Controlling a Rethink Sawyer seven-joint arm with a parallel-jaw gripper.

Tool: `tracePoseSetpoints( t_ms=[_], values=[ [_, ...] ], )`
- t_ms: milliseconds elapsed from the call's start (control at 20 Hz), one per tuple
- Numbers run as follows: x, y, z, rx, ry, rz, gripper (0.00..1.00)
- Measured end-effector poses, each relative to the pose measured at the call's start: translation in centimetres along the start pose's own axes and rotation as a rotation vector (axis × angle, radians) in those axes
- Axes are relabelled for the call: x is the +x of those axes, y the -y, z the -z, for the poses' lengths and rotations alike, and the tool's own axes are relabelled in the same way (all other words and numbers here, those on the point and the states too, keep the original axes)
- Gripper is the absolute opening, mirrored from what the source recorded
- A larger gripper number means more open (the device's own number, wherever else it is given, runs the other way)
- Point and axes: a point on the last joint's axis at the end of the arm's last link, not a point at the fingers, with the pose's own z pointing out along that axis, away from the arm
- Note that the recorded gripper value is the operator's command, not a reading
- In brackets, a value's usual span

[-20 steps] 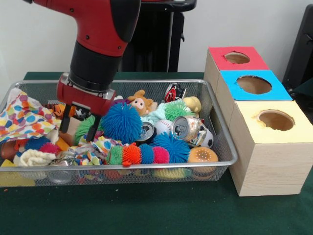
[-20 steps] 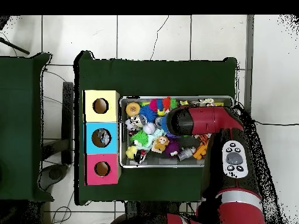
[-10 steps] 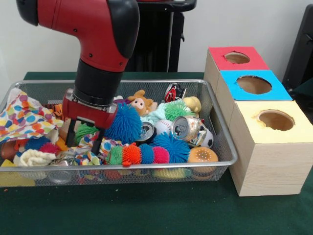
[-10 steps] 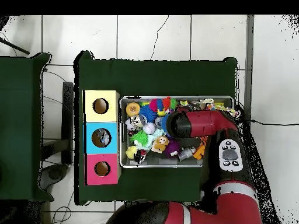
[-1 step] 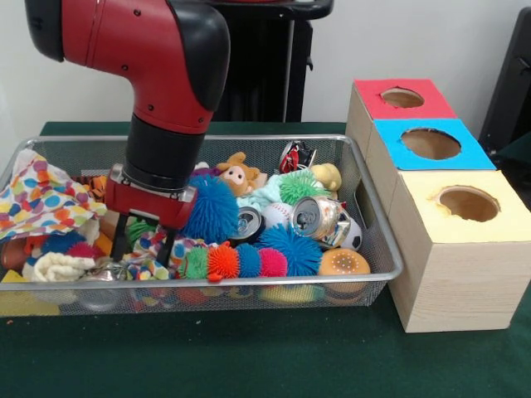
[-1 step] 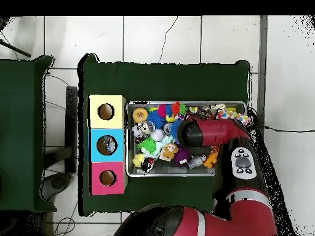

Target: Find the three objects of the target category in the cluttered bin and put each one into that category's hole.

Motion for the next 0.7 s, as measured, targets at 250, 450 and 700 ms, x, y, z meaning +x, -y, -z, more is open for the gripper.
tracePoseSetpoints(
  t_ms=[250, 450, 700],
  values=[
    [0.3, 0.7, -0.2, -0.006, 0.021, -0.012, 0.0],
    [0.2, 1.5, 0.0, 0.002, 0.029, -0.017, 0.0],
    [0.4, 2.1, -0.2, 0.005, 0.044, -0.02, 0.0]
  ],
)
